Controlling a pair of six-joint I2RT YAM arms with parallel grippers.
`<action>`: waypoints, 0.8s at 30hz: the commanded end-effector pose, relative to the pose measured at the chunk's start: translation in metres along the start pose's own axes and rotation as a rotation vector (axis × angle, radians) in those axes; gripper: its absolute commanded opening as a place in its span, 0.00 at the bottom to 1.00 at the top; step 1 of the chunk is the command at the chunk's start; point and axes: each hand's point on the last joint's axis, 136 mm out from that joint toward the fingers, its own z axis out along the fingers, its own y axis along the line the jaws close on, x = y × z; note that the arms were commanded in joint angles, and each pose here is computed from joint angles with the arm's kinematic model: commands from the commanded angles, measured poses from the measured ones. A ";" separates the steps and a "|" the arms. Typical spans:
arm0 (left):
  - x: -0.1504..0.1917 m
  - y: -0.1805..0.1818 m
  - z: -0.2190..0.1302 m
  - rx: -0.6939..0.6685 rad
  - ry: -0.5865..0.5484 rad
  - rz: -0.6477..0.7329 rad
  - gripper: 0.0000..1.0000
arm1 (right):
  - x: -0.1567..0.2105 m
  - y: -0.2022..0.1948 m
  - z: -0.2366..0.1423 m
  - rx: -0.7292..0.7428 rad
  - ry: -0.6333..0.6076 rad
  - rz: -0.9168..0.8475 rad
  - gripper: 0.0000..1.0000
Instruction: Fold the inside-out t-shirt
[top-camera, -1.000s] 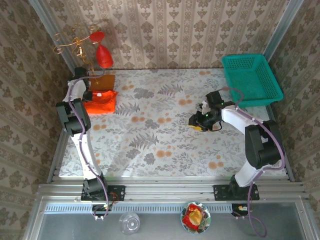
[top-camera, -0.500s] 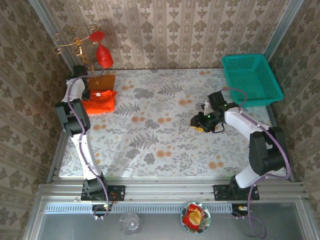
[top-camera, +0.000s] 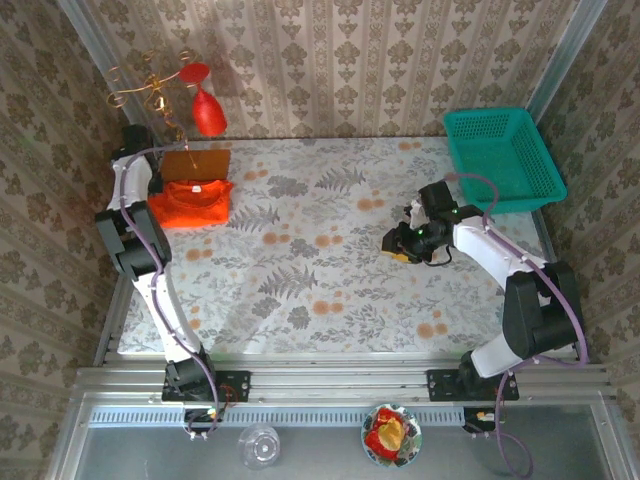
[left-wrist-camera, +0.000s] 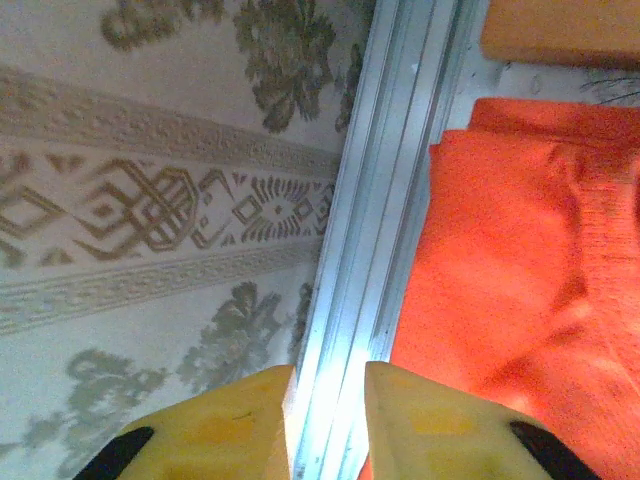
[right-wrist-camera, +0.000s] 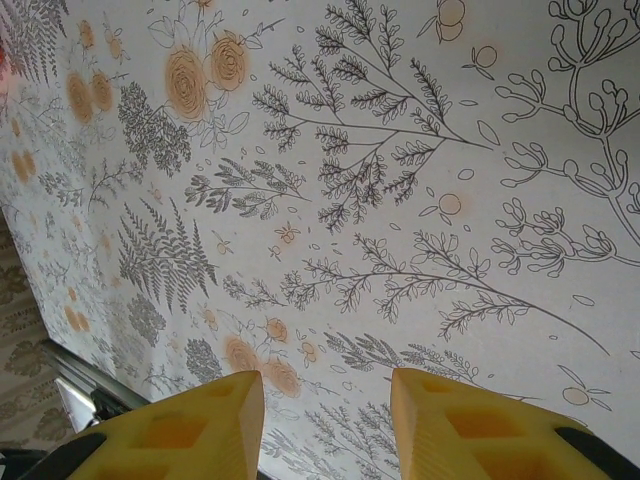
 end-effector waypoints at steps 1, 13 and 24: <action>0.024 -0.016 0.027 0.061 0.087 -0.013 0.18 | 0.008 0.000 -0.007 0.005 0.004 0.006 0.40; 0.030 -0.027 0.050 0.130 0.131 -0.060 0.13 | 0.008 0.005 -0.024 0.015 -0.034 -0.009 0.41; 0.016 0.015 0.013 0.072 0.067 -0.154 0.18 | 0.004 -0.007 -0.036 0.056 -0.069 -0.040 0.43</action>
